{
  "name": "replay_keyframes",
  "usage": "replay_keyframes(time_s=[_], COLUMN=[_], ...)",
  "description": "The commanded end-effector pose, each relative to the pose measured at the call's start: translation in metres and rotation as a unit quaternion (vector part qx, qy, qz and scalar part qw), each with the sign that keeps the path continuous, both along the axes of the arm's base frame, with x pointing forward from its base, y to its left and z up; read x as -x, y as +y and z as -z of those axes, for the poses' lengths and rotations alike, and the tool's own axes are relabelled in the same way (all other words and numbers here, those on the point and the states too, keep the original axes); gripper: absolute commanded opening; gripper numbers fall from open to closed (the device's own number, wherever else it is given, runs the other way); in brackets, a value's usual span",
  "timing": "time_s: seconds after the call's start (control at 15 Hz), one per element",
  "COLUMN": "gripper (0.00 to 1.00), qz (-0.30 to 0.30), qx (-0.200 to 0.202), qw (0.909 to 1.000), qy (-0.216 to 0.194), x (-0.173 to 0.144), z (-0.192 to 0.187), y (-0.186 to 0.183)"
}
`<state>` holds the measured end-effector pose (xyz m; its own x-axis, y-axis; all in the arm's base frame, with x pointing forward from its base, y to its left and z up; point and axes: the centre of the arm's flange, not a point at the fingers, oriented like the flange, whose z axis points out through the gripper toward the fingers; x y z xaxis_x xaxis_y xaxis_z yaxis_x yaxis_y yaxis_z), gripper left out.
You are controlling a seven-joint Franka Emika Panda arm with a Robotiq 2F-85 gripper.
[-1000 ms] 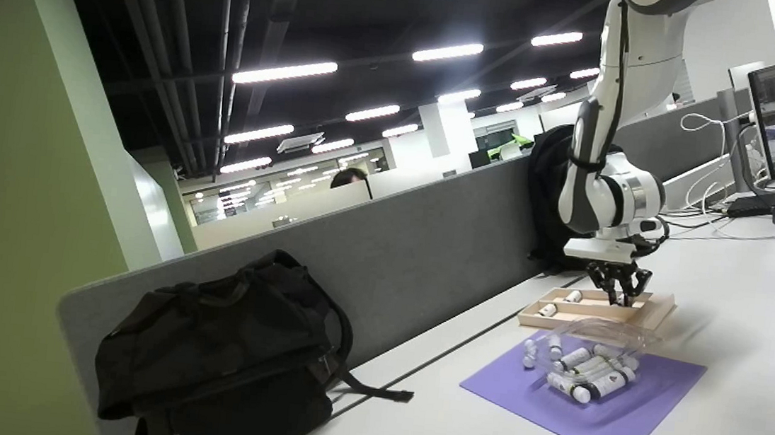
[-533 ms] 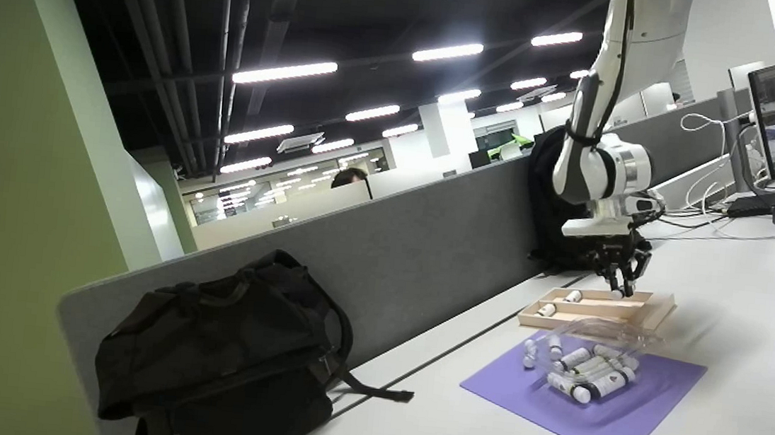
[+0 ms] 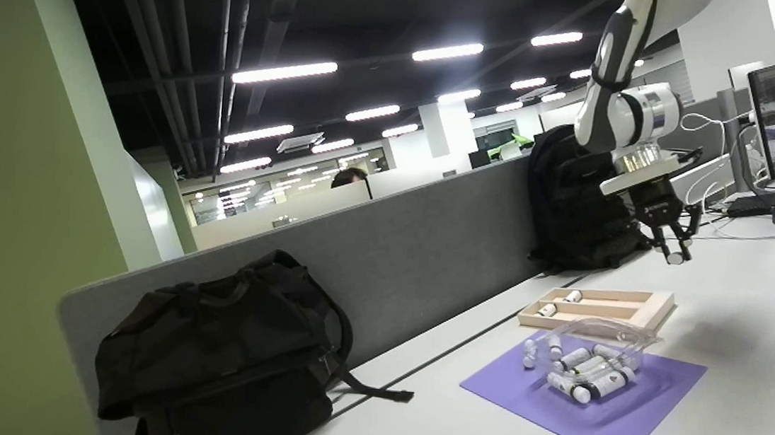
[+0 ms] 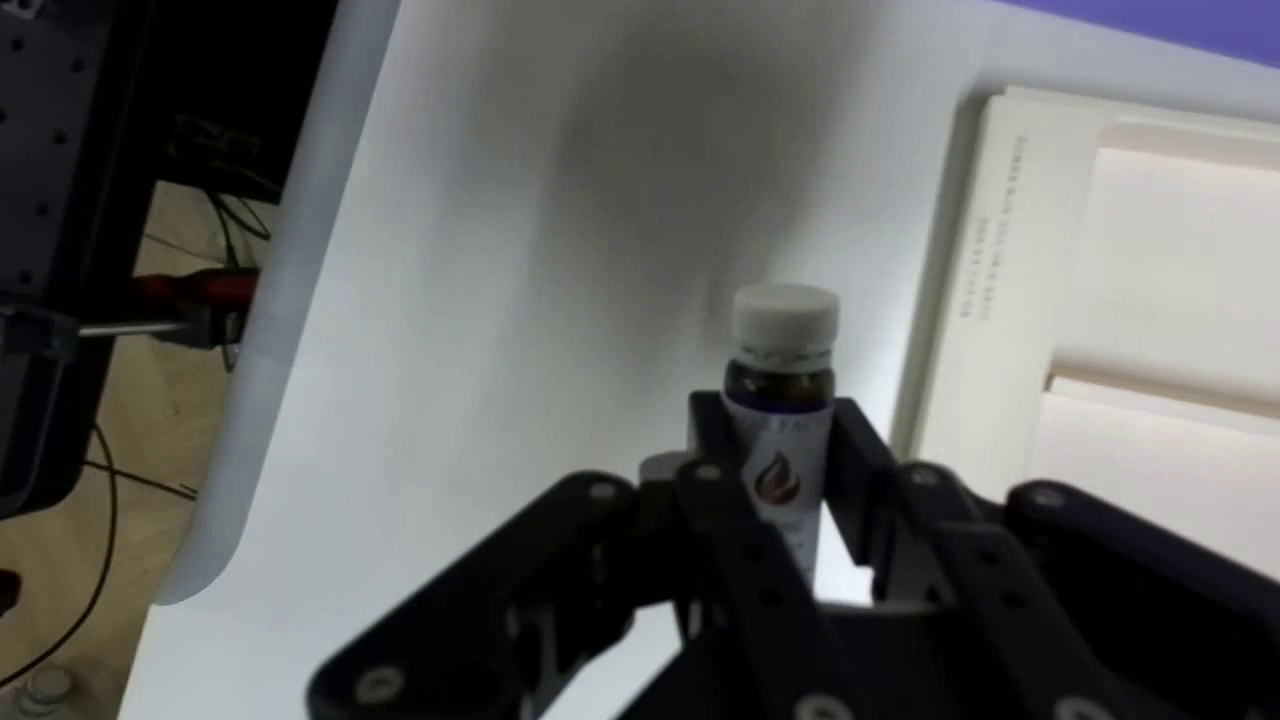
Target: Remove the bottle from the top right part of the segment tray and put it on the table
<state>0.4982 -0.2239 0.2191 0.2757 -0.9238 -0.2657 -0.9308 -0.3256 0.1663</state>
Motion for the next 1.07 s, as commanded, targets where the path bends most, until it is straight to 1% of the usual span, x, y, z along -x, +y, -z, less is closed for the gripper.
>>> replay_keyframes(time_s=[0.0,0.2,0.33,0.4,0.6,0.87,0.93,1.0], gripper=[0.11,0.11,0.11,0.11,0.11,0.11,0.25,0.61], qz=[-0.016,-0.022,-0.033,-0.036,-0.04,-0.05,-0.048,-0.045], qx=[0.043,0.084,0.111,0.122,0.142,0.159,0.161,0.162], qw=[0.9986,0.9942,0.9891,0.987,0.9836,0.9794,0.9793,0.9789], qy=[-0.027,-0.063,-0.091,-0.098,-0.104,-0.114,-0.114,-0.116], x=[0.054,0.072,0.08,0.082,0.085,0.084,0.083,0.082], z=[0.011,0.039,0.059,0.067,0.09,0.109,0.111,0.111], y=[-0.015,-0.024,-0.026,-0.026,-0.023,-0.019,-0.019,-0.018])
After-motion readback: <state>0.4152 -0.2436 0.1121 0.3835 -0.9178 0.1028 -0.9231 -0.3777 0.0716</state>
